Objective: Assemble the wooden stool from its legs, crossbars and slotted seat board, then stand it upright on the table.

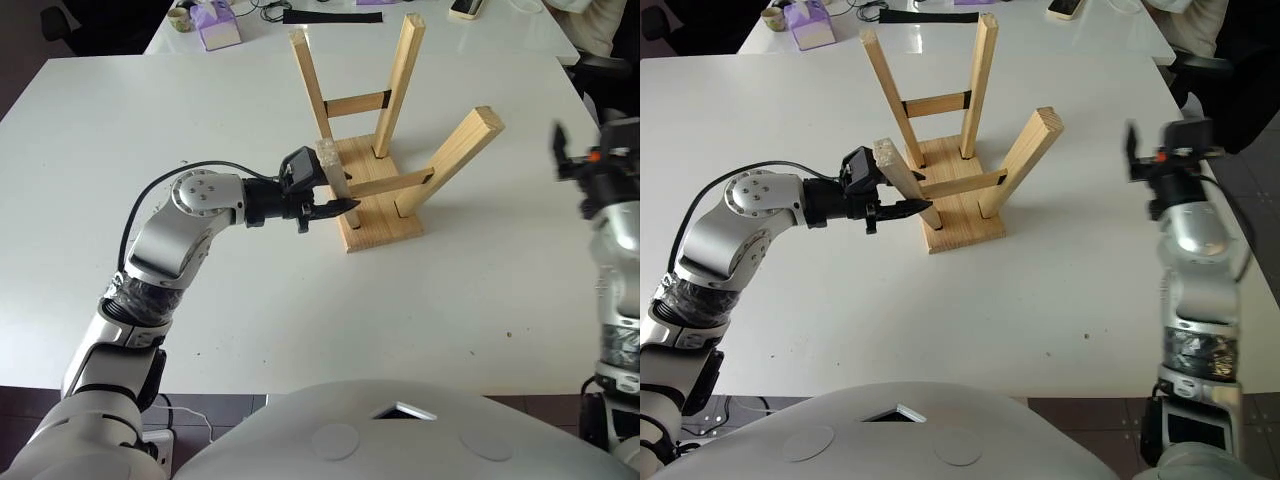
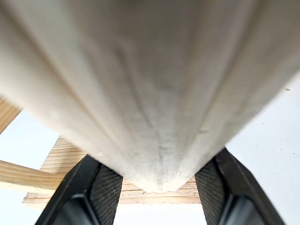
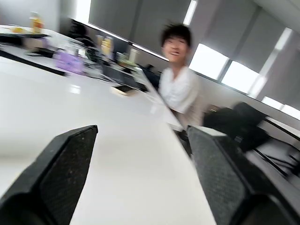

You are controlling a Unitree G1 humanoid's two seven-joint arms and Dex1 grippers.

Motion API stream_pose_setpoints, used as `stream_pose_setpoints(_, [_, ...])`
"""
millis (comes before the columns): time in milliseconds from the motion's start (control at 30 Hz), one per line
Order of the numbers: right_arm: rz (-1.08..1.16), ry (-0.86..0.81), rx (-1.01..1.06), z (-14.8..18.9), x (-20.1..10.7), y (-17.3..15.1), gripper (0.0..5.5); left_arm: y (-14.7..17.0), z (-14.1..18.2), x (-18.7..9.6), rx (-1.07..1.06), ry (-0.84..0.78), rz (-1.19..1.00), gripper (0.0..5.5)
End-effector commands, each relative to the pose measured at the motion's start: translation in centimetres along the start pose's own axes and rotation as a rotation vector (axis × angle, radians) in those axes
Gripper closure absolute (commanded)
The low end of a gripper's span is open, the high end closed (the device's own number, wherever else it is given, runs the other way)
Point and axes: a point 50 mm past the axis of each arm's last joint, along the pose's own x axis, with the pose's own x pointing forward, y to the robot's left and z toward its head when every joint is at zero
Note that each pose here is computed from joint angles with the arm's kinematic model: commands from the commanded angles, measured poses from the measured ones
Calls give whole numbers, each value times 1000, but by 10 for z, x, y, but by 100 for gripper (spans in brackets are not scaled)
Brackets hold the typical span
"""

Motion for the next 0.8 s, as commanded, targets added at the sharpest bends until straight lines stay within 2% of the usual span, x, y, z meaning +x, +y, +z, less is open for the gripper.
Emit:
stream_pose_setpoints(33, [678,-326,119,80,-14,121,199,-14,-32,12,-110,180,-75,345])
stream_pose_setpoints(133, [819,-325,51,84,-29,134,199,-18,-26,20,-99,172,-112,345])
stream_pose_setpoints(333, [581,-125,-70,43,-13,99,199,-22,-26,17,-118,160,-109,345])
stream_pose_setpoints(567, [202,43,-97,17,4,26,199,-22,-32,7,-149,165,-43,345])
stream_pose_setpoints(667, [-14,98,-155,12,6,-17,199,-22,-33,3,-159,164,-14,345])
stream_pose_setpoints(733, [-157,111,-195,12,5,-43,199,-23,-34,2,-162,165,-8,345])
stream_pose_setpoints(800, [-228,94,-231,16,5,-55,199,-23,-35,2,-163,166,-6,345])
